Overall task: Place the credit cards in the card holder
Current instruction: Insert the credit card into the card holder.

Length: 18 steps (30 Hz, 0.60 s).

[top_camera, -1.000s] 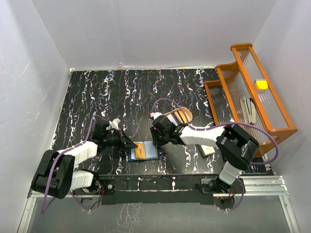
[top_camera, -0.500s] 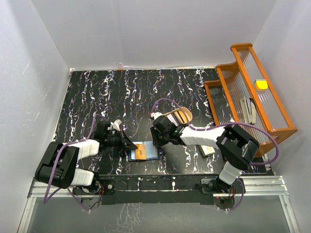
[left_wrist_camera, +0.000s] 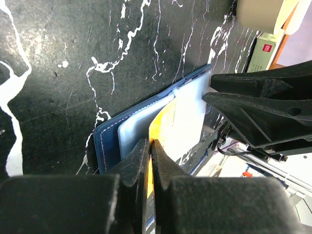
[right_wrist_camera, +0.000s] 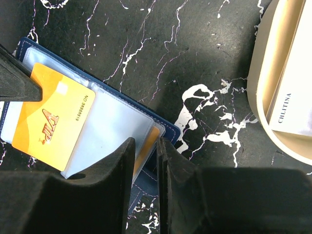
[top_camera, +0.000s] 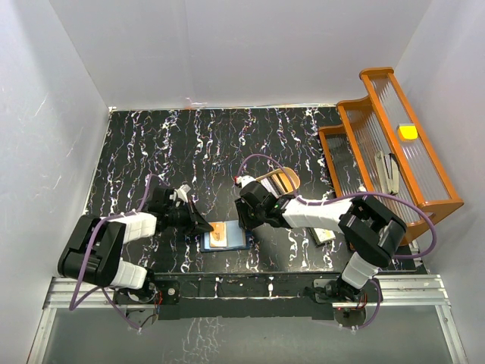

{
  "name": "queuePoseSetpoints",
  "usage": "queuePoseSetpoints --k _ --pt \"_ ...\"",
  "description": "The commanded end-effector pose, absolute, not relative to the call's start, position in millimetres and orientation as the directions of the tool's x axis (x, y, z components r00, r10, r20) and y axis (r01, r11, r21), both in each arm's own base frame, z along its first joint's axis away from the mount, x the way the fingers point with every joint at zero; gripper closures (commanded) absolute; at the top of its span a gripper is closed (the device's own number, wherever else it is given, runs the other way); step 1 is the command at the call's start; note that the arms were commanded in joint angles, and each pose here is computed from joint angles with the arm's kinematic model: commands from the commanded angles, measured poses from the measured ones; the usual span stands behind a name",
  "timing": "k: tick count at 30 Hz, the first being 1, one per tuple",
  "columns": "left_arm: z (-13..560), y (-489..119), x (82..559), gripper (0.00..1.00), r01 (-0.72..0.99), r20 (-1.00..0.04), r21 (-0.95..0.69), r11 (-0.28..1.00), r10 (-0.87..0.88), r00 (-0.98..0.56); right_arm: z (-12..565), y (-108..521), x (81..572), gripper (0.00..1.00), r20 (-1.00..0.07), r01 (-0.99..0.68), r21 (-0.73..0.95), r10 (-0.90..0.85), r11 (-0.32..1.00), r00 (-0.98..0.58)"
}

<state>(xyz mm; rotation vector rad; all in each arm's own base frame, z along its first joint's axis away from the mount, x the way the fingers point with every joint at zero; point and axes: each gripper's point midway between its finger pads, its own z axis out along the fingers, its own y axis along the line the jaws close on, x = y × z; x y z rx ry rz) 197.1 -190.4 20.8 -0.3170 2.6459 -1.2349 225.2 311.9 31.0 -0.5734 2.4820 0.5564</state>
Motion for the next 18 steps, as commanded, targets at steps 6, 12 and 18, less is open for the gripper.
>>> queuePoseSetpoints --k 6,12,18 --pt "17.1 -193.3 197.9 1.0 -0.084 -0.087 -0.776 0.625 -0.238 -0.967 18.3 298.1 218.7 0.77 -0.542 -0.499 0.229 -0.317 0.836 -0.779" --pt "13.1 -196.2 194.9 1.0 -0.09 -0.069 -0.77 0.632 -0.221 -0.973 22.4 301.3 219.8 0.77 -0.547 -0.499 0.239 -0.309 0.833 -0.778" --pt "15.5 -198.3 194.6 1.0 -0.093 -0.063 -0.782 0.617 -0.226 -0.972 19.1 302.3 218.0 0.77 -0.536 -0.487 0.254 -0.297 0.836 -0.79"
